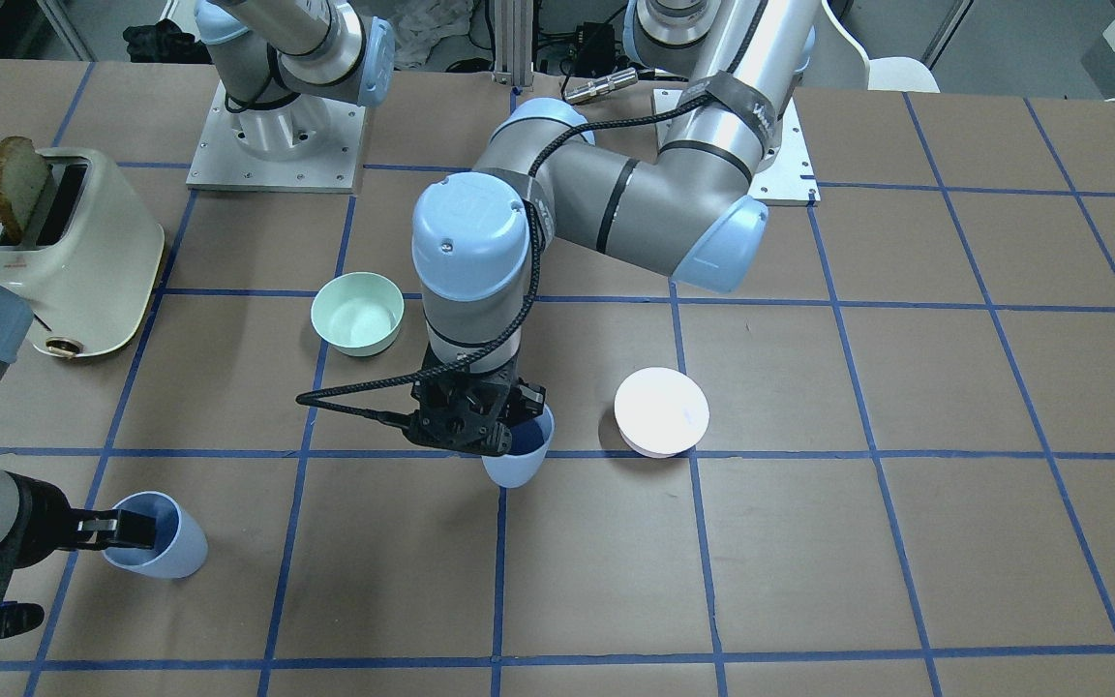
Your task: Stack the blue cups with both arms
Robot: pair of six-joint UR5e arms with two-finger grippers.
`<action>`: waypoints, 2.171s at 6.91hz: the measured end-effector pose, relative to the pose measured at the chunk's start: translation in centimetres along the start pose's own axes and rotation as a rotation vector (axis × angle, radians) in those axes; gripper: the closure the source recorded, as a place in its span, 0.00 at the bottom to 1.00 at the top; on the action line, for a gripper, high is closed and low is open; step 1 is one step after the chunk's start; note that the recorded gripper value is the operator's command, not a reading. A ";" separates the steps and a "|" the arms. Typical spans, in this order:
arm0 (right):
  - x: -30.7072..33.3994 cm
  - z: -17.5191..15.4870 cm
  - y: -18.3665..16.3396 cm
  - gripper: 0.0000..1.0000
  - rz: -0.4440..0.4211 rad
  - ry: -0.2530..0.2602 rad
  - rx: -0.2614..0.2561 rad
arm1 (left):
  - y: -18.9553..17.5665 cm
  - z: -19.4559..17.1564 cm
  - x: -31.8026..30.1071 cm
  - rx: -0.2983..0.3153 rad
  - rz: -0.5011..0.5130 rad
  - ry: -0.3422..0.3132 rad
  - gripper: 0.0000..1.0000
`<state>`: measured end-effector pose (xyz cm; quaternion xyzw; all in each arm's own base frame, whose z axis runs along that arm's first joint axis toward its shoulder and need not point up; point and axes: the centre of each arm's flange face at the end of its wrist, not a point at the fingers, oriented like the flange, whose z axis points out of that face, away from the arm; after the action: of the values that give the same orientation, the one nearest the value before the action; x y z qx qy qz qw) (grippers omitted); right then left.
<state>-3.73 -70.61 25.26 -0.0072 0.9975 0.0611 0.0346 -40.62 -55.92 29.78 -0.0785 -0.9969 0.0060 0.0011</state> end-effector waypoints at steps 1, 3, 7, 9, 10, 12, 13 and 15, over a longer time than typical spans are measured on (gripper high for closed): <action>0.0 0.2 -0.1 1.00 0.000 0.001 -0.002 | 1.6 1.5 1.0 -0.044 0.010 -0.005 1.00; 0.1 -0.3 -0.1 1.00 0.000 0.004 0.000 | 2.7 3.8 1.3 -0.089 0.013 -0.019 0.01; -0.5 -4.9 2.0 1.00 0.004 0.004 0.005 | 1.8 0.9 -0.1 -0.065 -0.025 0.021 0.00; -1.5 -9.3 4.5 1.00 0.006 0.005 0.021 | -0.1 -6.7 -5.6 -0.019 -0.077 0.054 0.00; -2.3 -11.2 5.7 1.00 0.008 0.002 0.023 | -0.2 -11.4 -8.6 -0.008 -0.101 0.064 0.00; -6.2 -14.7 8.6 1.00 0.032 -0.021 0.022 | 1.3 -18.0 -16.1 -0.002 -0.142 0.061 0.00; -9.9 -16.1 10.0 1.00 0.057 -0.022 0.027 | 2.3 -19.3 -20.1 -0.001 -0.162 0.059 0.00; -19.4 -18.0 13.2 1.00 0.079 -0.013 0.051 | 4.5 -20.7 -24.9 0.026 -0.174 0.058 0.00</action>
<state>14.20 -59.54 46.04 0.0334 0.9980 0.0369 0.0388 -15.21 -55.10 50.35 0.0083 -0.9993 0.0163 0.0314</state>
